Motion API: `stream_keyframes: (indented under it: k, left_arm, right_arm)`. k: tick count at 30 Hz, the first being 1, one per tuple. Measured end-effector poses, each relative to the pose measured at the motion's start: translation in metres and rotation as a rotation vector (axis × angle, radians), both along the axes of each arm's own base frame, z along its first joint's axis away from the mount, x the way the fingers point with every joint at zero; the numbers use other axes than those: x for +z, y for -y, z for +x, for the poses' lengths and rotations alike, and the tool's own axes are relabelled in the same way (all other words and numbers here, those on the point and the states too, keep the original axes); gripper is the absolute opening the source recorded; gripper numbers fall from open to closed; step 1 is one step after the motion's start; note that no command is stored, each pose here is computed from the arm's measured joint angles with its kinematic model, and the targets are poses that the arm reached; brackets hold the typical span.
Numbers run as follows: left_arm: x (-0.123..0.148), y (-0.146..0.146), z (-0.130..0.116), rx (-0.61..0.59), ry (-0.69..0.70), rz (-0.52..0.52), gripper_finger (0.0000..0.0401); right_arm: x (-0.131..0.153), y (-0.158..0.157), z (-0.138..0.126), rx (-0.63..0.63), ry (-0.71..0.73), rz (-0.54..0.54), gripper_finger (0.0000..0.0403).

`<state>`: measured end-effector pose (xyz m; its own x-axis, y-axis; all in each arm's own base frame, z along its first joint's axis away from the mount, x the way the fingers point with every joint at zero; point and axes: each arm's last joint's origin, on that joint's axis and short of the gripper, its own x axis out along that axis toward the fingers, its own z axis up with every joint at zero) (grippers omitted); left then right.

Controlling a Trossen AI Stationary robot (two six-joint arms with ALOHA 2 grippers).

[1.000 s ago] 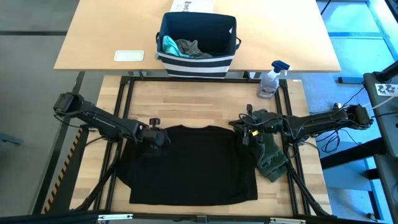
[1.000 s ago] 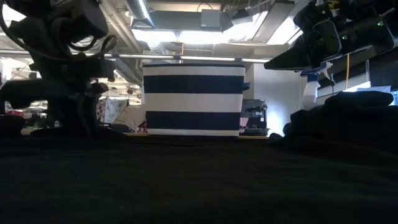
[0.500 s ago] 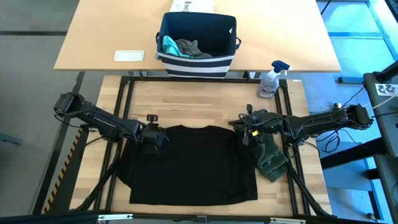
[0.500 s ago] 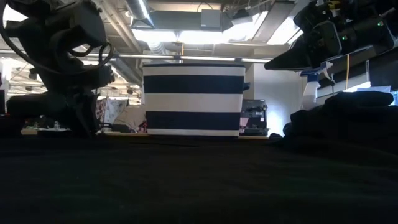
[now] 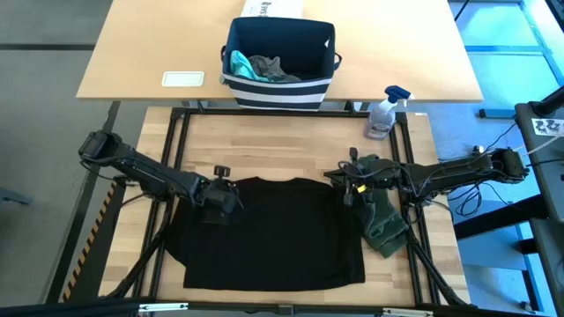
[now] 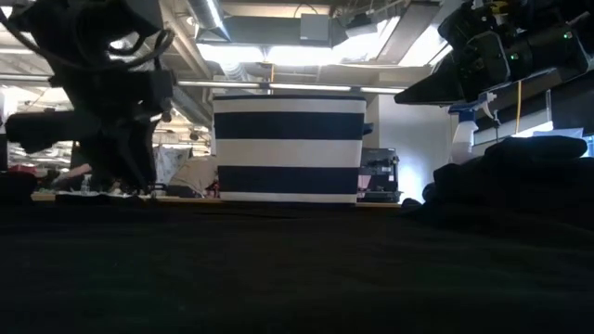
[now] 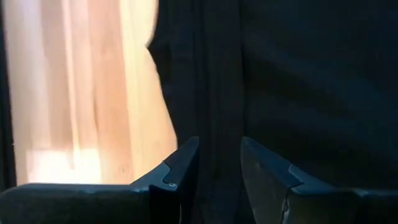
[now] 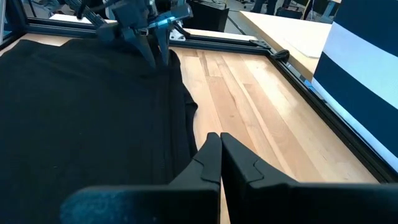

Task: Fold Laundry from Bin

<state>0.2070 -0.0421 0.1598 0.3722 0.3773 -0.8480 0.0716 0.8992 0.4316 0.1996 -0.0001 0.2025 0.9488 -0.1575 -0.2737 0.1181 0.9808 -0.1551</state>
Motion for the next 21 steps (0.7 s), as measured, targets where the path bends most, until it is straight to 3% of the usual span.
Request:
stream_keyframes:
  k: [12, 21]
  left_arm:
    - [-0.029, 0.002, 0.006, -0.015, -0.153, 0.020, 0.0113]
    - [-0.030, -0.002, 0.007, 0.017, -0.131, 0.177, 0.0113]
  right_arm:
    - [0.000, 0.000, 0.000, 0.000, 0.001, 0.000, 0.0000]
    - [0.000, 0.000, 0.000, 0.000, 0.001, 0.000, 0.0000]
